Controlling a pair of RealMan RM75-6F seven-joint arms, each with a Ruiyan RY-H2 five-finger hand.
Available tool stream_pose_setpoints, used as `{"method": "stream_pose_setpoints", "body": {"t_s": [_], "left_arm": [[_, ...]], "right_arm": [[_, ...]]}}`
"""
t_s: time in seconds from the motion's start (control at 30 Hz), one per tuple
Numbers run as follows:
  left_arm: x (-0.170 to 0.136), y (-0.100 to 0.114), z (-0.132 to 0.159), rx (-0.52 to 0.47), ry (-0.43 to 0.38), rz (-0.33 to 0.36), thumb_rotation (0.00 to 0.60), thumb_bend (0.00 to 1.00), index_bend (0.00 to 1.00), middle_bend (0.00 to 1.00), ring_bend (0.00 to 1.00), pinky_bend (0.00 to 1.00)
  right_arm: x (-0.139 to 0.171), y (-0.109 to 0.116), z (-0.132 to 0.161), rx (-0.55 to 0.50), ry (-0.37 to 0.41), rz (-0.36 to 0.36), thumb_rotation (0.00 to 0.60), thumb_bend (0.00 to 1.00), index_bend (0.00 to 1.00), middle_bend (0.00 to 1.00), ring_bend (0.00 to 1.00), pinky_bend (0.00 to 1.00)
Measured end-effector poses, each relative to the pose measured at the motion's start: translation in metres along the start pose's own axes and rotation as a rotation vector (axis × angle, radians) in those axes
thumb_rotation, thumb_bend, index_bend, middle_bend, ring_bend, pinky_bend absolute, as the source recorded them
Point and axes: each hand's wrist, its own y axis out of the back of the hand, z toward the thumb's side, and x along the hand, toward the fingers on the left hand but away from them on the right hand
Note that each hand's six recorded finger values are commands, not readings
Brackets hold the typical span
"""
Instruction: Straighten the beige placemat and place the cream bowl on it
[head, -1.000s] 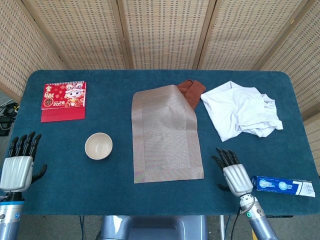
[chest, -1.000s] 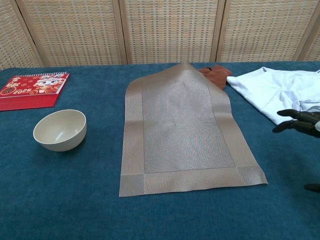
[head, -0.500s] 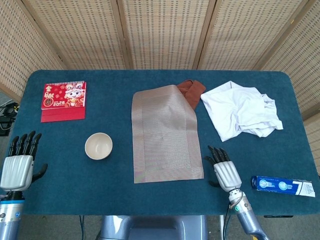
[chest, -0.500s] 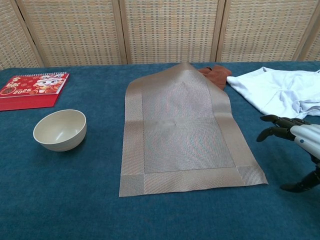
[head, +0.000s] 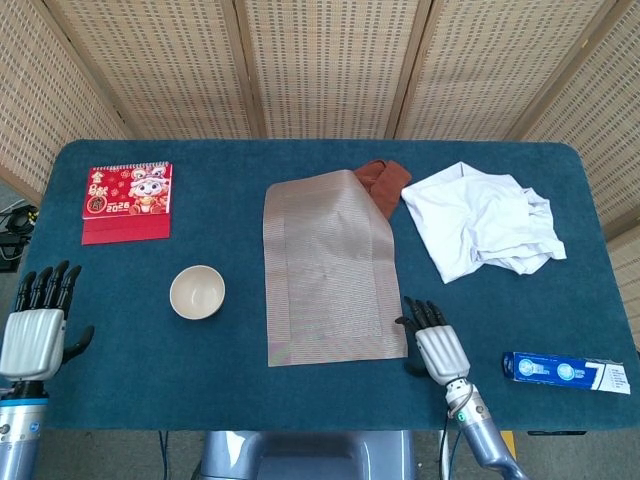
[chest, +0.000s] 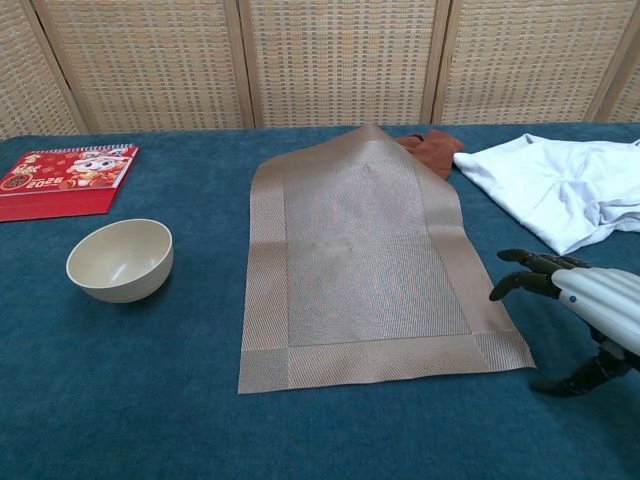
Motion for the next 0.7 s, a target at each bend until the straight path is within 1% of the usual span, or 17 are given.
{"method": "stream_pose_setpoints", "body": {"t_s": [0.2,0.37,0.47,0.57,0.7], "left_arm": [[0.0,0.0,-0.001,-0.004,0.003,-0.003,0.6,0.28,0.0,0.0,0.0,0.0],[0.001,-0.001,-0.002,-0.007,0.005,-0.008,0.6,0.28,0.0,0.0,0.0,0.0],[0.002,-0.001,-0.002,-0.006,0.004,-0.01,0.6,0.28,0.0,0.0,0.0,0.0],[0.001,-0.002,-0.002,-0.007,0.004,-0.011,0.6,0.28,0.0,0.0,0.0,0.0],[0.001,-0.002,0.0,-0.008,0.0,-0.01,0.6,0.28,0.0,0.0,0.0,0.0]], "right_arm": [[-0.007,-0.003,0.004,-0.009,0.009,-0.009,0.6,0.29,0.3,0.0,0.0,0.0],[-0.012,-0.008,0.004,-0.004,0.001,-0.004,0.6,0.43,0.32,0.01,0.0,0.0],[-0.014,-0.009,0.005,-0.007,0.0,-0.013,0.6,0.5,0.34,0.03,0.0,0.01],[-0.014,-0.007,0.005,-0.016,0.002,-0.023,0.6,0.52,0.34,0.03,0.0,0.01],[-0.014,-0.005,0.005,-0.019,0.003,-0.037,0.6,0.53,0.36,0.04,0.0,0.01]]}}
